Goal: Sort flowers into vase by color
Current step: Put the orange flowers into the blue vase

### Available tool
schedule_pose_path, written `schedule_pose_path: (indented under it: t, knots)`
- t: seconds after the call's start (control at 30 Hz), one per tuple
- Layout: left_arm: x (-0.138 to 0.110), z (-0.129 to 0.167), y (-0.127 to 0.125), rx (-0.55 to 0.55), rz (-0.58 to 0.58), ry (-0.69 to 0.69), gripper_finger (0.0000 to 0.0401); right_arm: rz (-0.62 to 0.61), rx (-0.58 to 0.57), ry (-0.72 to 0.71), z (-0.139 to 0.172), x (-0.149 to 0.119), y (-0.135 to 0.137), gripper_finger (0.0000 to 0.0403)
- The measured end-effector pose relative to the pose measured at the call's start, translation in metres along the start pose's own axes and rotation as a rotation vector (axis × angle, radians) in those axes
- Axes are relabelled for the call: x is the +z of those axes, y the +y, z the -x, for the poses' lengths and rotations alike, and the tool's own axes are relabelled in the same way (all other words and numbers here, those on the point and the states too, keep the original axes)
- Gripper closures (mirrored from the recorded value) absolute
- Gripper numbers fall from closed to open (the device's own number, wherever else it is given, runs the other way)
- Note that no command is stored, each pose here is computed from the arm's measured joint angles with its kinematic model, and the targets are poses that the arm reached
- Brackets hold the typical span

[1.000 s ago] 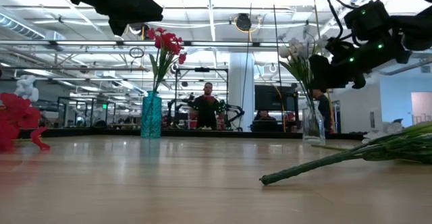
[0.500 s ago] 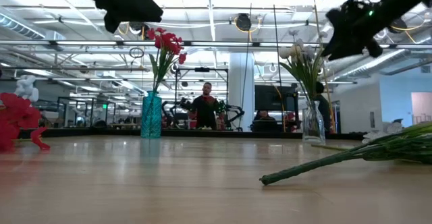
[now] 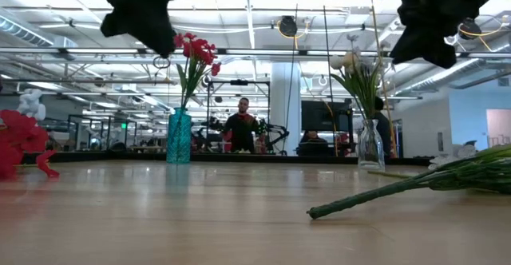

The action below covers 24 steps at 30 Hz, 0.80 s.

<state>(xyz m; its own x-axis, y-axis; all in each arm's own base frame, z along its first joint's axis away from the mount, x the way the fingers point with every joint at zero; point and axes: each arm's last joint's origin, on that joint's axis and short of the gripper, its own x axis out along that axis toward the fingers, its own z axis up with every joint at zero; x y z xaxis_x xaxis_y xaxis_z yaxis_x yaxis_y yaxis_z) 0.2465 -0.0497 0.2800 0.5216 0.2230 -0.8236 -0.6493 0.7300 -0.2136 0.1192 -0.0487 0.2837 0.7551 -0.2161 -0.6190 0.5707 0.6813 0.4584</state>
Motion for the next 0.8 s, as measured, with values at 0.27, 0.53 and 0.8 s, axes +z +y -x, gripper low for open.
schedule_pose_path:
  t: [0.27,0.53,0.8]
  knots:
    - [-0.019,0.005,-0.013,0.038,0.134,0.185,0.0310,0.083,0.083,0.159,-0.024,-0.019,0.035,0.0399]
    - [-0.058,0.023,-0.022,0.091,0.272,0.250,0.0310,0.177,0.128,0.238,-0.055,-0.041,0.071,0.0401]
    - [-0.099,0.020,-0.028,0.147,0.482,0.364,0.0310,0.218,0.145,0.278,-0.073,-0.052,0.084,0.0399]
